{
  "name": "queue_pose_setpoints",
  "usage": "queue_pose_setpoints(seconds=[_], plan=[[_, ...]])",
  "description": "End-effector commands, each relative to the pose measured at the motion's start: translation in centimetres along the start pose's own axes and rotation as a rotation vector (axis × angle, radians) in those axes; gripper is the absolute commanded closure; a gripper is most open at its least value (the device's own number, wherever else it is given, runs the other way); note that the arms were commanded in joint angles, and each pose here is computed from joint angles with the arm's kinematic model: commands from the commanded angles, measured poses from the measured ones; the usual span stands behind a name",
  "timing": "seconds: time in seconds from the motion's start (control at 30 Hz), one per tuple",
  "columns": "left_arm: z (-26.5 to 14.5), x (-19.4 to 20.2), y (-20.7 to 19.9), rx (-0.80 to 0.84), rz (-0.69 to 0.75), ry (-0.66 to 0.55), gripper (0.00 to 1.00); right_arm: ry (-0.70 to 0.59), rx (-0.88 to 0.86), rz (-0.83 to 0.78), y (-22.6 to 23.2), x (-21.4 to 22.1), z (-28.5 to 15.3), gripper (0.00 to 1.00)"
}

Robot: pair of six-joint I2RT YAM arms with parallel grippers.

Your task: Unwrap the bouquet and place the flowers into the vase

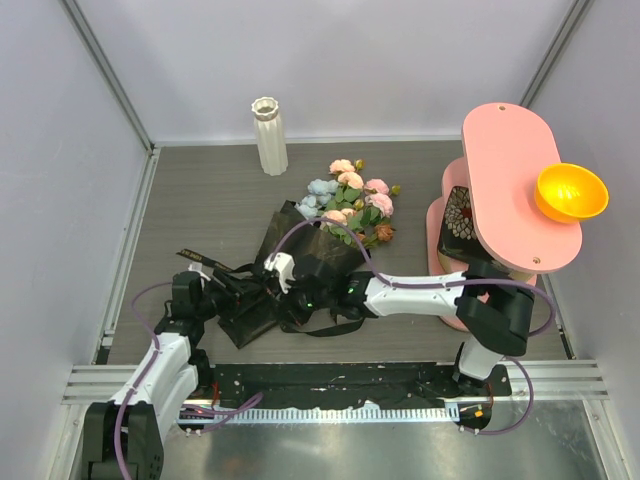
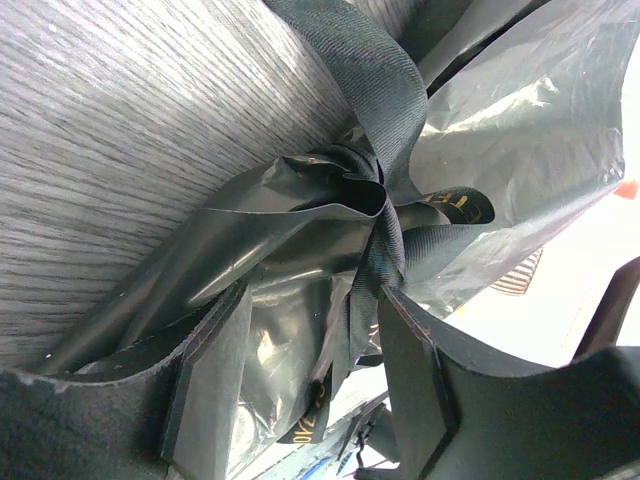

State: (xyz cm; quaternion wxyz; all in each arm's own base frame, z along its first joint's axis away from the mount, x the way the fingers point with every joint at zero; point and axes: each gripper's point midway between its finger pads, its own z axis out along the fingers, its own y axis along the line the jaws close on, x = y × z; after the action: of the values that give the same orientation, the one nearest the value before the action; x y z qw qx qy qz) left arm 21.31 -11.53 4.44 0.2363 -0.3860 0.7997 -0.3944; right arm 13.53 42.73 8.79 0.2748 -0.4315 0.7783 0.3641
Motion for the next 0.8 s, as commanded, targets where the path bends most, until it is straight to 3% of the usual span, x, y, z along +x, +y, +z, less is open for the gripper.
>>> queue_pose_setpoints(seconds=[0.0,0.1,0.2,0.3,0.77], plan=[[0.1,0.0,0.4,-0.012,-0.004,-0.005,0.43,-0.136,-0.032,-0.005,1.8,-4.0,-2.2,0.99],[0.1,0.0,0.4,-0.011,-0.004,-0.006,0.43,-0.166,0.141,0.012,-1.3,-4.3,-2.4,0.9],[0.0,0.1,0.4,-0.01,-0.004,-0.005,0.43,-0.102,0.238,-0.016,-3.4,-3.5,-1.5,0.75],[-0.1,0.1,0.4,-0.009,-0.002,-0.002,0.43,-0.027,0.271,-0.03,-4.3,-2.1,-0.1,0.7],[-0.1,0.0,0.3,-0.012,-0.004,-0.007,0.42,0.025,0.145,-0.053,-1.2,-0.3,2.9,0.56]])
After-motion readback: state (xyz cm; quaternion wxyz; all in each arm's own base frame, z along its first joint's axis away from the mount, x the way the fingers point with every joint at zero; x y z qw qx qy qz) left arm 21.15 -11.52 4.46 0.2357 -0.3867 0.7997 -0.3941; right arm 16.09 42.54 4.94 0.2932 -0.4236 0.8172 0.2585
